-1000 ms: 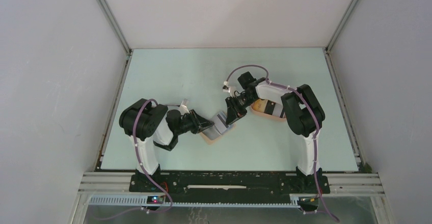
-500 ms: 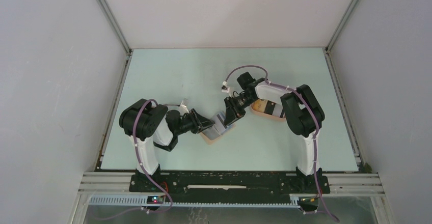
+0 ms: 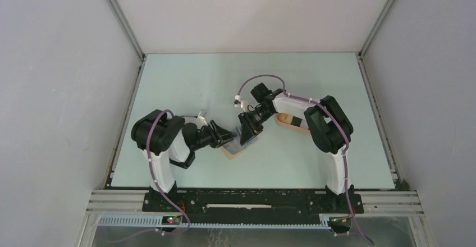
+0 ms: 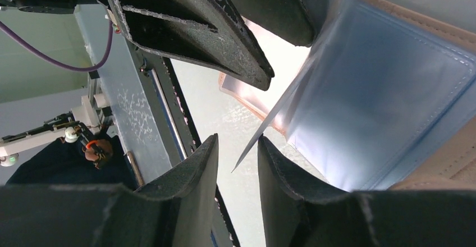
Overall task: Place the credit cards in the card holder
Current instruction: Insert the credit card into the card holder.
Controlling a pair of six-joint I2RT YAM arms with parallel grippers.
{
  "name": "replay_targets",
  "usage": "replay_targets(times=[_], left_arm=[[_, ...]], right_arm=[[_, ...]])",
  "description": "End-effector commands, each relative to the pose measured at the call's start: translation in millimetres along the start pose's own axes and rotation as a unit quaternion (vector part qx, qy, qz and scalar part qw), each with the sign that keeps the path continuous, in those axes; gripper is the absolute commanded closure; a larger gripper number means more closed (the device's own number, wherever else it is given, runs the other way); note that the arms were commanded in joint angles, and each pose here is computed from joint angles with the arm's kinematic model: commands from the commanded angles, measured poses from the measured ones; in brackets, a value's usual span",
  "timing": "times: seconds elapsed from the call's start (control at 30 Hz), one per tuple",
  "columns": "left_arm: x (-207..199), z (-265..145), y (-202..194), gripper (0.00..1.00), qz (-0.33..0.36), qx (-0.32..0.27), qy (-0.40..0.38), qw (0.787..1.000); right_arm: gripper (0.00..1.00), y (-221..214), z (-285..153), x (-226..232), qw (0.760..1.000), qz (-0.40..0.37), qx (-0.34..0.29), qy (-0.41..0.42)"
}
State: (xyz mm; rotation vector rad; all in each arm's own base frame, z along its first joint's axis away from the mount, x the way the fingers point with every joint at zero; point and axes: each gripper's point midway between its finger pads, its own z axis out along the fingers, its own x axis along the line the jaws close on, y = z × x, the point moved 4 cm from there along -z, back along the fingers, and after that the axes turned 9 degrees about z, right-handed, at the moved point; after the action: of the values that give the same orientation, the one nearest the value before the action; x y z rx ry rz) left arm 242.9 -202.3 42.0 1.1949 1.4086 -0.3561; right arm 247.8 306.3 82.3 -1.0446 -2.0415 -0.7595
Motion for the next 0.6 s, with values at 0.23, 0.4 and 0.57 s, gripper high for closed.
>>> replay_targets(times=[0.23, 0.4, 0.57], left_arm=[[-12.2, -13.3, 7.3, 0.5, 0.014, -0.027, -0.018, 0.999], [-11.5, -19.3, 6.7, 0.49, 0.015, -0.032, -0.014, 0.999], [-11.6, -23.4, 4.9, 0.5, 0.017, -0.034, -0.011, 0.999]], right_arm=[[0.59, 8.7, -1.9, 15.6, 0.999, -0.027, -0.006, 0.017], [0.59, 9.8, -4.3, 15.9, 0.999, -0.029, -0.012, 0.017], [0.59, 10.1, -3.1, 20.6, 0.999, -0.045, -0.014, 0.01]])
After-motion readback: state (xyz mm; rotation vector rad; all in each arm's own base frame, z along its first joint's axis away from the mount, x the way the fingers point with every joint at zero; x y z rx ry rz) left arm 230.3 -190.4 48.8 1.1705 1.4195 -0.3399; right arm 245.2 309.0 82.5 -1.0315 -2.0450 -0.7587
